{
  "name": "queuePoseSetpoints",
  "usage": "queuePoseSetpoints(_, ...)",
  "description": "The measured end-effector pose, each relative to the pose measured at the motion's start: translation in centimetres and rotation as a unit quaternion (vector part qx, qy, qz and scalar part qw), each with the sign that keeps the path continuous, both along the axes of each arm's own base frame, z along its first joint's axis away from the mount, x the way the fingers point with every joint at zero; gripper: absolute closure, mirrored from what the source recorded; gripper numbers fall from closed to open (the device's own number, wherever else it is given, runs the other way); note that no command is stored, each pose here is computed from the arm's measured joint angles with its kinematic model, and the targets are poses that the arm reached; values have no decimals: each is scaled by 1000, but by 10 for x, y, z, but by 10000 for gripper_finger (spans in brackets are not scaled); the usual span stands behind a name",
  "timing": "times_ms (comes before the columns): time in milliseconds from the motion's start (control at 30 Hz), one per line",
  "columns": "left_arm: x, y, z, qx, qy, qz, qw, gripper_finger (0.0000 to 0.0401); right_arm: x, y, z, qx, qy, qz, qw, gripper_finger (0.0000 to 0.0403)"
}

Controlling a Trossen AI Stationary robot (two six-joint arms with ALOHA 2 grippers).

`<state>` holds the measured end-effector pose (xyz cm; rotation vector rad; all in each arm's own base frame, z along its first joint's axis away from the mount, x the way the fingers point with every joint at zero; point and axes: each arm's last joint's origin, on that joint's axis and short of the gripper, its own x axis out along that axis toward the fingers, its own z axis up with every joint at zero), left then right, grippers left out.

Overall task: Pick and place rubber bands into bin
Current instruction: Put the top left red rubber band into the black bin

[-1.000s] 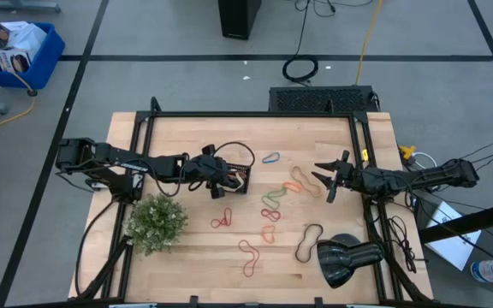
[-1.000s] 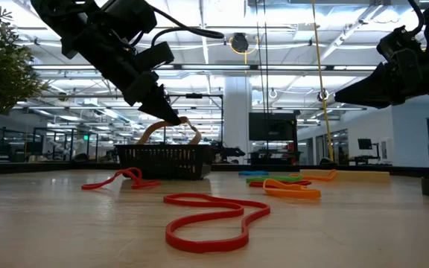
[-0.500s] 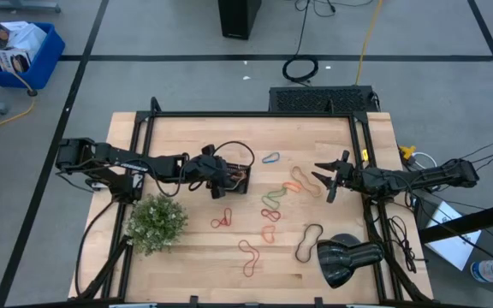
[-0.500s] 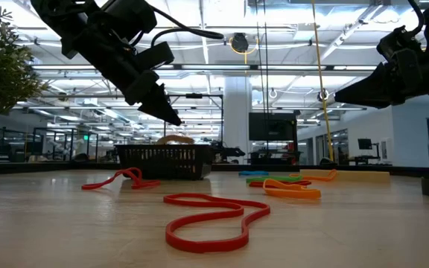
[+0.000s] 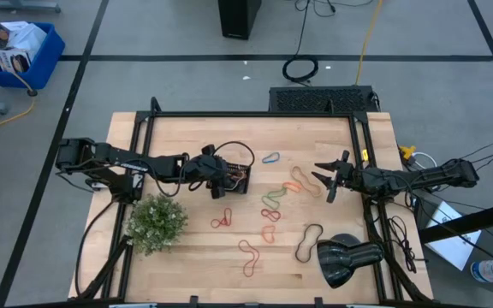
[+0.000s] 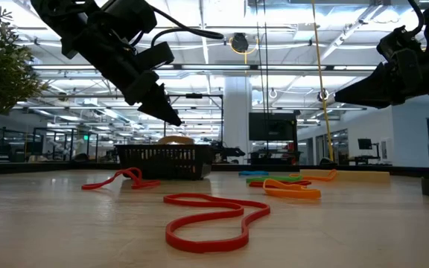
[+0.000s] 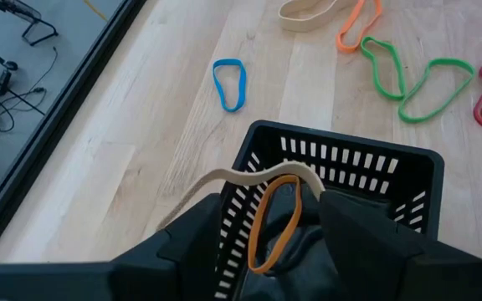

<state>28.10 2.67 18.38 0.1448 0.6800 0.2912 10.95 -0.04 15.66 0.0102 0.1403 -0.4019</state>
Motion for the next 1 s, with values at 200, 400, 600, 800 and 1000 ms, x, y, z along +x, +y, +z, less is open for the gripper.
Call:
queuePoseSetpoints(200,0,-1,0,-26,-10,18,999,192,0,0,0,0,0,0,1000,261)
queuePoseSetpoints(400,0,-3,-1,-39,-8,-5,999,192,0,0,0,0,0,0,1000,261)
queuePoseSetpoints(600,0,-19,4,-7,1,-115,993,192,0,0,0,0,0,0,1000,261)
queuePoseSetpoints(800,3,-47,12,12,23,-236,971,192,0,0,0,0,1,-1,1000,261)
queuePoseSetpoints(1000,-1,-71,10,-63,55,-239,967,192,0,0,0,-1,2,-2,1000,261)
